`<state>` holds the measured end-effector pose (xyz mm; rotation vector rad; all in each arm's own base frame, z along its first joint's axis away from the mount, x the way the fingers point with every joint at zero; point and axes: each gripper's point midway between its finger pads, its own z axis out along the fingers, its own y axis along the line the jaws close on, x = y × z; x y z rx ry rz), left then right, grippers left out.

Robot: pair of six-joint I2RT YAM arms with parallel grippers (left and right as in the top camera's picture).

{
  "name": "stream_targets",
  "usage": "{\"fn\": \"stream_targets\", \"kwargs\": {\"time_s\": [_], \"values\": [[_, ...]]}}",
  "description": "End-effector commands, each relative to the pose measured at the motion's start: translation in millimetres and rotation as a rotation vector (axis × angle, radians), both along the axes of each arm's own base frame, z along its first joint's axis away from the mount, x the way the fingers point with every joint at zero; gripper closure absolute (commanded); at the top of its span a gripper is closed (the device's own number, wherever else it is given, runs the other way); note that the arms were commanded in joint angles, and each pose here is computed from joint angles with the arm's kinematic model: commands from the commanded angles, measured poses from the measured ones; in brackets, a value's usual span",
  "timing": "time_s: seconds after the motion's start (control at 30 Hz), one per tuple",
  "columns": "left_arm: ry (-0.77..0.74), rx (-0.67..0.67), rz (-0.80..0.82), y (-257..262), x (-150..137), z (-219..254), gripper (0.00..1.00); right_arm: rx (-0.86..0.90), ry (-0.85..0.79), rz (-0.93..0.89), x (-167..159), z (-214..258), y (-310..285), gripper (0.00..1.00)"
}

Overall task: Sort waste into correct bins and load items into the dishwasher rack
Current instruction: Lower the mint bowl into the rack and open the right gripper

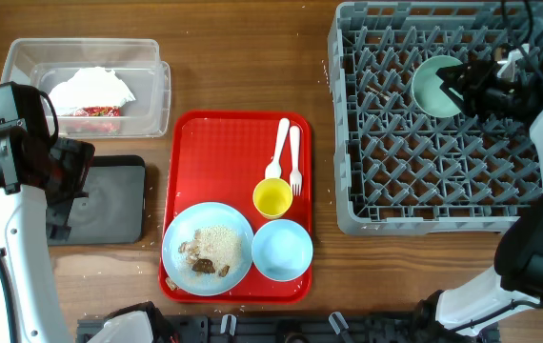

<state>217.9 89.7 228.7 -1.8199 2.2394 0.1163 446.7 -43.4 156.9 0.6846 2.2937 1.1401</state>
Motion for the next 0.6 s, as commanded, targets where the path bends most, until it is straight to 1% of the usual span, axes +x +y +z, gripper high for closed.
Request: {"fn": "stream_targets", "kwargs": {"time_s": [0.0,0.13,0.27,0.33,0.47,0.57], "values": [[-0.001,0.013,0.023,3,-3,1,0.0,-0.19,-0.034,0.033,7,-8,5,0.6],[-0.001,0.014,0.023,3,-3,1,0.0,-0.313,-0.063,0.064,20,0,19,0.6],[-0.001,0.014,0.023,3,-3,1,0.0,-0.538,-0.018,0.043,29,3,23,0.59],[-0.001,0.014,0.023,3,-3,1,0.0,-0.658,0.011,0.046,28,1,26,0.57],[-0.001,0.014,0.023,3,-3,1,0.0,-0.908,0.121,-0.013,19,-13,15,0.58],[-0.001,0.014,0.023,3,-3,1,0.0,-0.97,0.179,-0.019,15,-28,8,0.59]]}}
